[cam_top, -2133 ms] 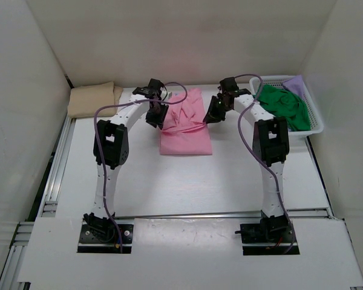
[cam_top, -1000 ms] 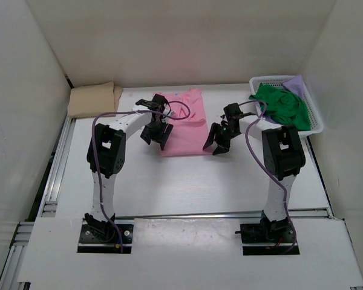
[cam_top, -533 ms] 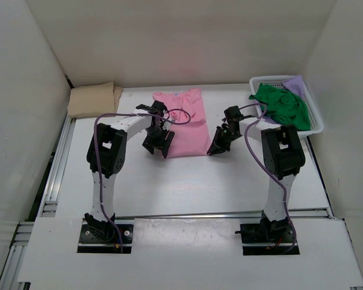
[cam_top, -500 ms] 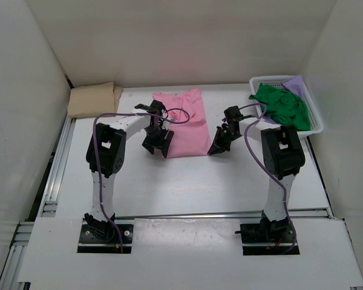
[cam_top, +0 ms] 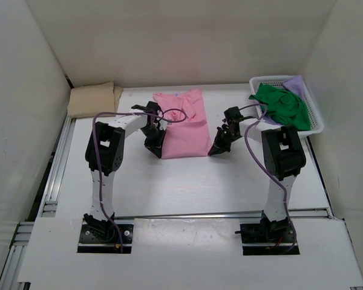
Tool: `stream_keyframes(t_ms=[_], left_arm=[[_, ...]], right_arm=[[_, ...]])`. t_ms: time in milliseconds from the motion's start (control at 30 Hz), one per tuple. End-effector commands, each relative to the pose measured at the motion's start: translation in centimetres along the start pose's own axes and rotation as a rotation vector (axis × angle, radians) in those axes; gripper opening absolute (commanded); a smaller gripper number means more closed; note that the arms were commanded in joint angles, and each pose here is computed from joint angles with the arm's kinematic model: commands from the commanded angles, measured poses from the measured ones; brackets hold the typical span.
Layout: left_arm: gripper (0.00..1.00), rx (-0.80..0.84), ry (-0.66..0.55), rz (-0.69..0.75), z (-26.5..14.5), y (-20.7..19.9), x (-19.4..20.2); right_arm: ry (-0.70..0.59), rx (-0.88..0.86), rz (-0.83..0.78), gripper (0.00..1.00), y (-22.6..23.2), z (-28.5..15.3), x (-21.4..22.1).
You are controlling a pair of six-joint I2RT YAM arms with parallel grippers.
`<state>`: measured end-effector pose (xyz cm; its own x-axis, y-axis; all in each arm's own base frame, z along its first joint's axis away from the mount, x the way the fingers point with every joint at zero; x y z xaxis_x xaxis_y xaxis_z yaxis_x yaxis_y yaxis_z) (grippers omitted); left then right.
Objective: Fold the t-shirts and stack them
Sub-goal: Grab one side of the 2/3 rectangular tshirt with both arms
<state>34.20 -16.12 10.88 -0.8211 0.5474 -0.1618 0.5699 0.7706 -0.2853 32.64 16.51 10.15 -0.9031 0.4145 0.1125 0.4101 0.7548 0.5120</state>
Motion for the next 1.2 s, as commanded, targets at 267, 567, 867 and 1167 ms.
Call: stream_keyframes(t_ms=[267, 567, 867, 1167], left_arm=[[0.10, -0.034, -0.078, 0.019, -4.9, -2.0, 4.4], [0.78, -0.025, -0.057, 0.021, -3.9, -2.5, 6.7], [0.77, -0.013, -0.025, 0.023, -0.6, -1.6, 5.7], [0.50, 0.076, -0.022, 0.016, 1.3, -1.4, 4.6]], right_arm=[[-0.031, -0.009, -0.149, 0.00, 0.7, -4.7, 6.7], [0.014, 0.035, -0.128, 0.00, -0.9, -1.9, 9.7], [-0.010, 0.051, -0.091, 0.00, -0.9, -1.1, 10.3], [-0.039, 0.052, -0.106, 0.00, -0.7, -1.1, 10.3]])
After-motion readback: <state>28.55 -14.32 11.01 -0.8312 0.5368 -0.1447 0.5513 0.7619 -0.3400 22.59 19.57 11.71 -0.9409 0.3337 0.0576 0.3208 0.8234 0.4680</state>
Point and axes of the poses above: each gripper's point midway between its finger pads, its own z axis out along the fingers, its own y axis along the line the jaws close on, x = y × z, the point moved 10 cm from there along -z, back along the fingers, and after that the axes turned 13 degrees about z, right-handed, at the moved point
